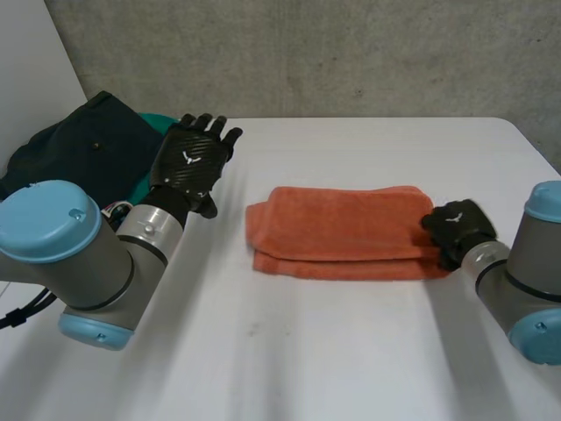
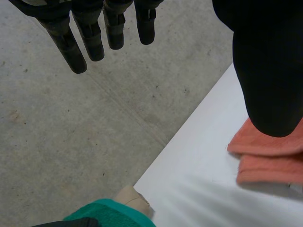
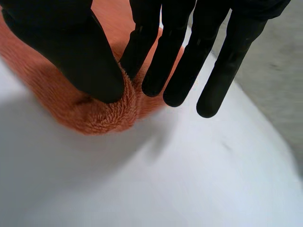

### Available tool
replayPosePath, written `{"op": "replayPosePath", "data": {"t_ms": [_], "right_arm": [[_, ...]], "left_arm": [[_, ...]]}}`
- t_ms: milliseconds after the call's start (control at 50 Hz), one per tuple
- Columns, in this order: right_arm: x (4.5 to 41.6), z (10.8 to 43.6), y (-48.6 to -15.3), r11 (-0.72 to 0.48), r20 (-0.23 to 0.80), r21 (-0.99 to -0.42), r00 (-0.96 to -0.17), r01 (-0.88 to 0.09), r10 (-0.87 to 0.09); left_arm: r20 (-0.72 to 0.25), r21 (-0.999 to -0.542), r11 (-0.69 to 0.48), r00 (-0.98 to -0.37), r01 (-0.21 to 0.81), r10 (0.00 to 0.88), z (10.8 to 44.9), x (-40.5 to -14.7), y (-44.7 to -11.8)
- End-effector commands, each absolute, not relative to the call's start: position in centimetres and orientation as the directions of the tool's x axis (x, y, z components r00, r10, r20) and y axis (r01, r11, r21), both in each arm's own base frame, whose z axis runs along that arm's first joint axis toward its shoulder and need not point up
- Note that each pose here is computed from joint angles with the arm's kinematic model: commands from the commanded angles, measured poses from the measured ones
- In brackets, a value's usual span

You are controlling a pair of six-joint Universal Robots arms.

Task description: Fold the laundry.

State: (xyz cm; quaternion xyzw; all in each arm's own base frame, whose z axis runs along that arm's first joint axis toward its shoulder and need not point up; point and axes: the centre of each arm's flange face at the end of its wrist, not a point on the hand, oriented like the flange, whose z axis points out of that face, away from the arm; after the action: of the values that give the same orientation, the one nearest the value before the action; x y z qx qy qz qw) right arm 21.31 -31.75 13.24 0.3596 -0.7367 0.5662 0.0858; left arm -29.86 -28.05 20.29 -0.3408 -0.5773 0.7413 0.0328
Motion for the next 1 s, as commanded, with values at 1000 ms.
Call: {"op": "replayPosePath", "data": {"t_ms": [1000], "right_arm": [[28.5, 17.2, -32.5, 0.286, -0.002, -0.938, -0.822, -0.195, -0.569]], "left_arm": [[-0.199, -0.974, -0.052, -0.72, 0.222, 0.664, 16.5, -40.9, -26.9]]}}
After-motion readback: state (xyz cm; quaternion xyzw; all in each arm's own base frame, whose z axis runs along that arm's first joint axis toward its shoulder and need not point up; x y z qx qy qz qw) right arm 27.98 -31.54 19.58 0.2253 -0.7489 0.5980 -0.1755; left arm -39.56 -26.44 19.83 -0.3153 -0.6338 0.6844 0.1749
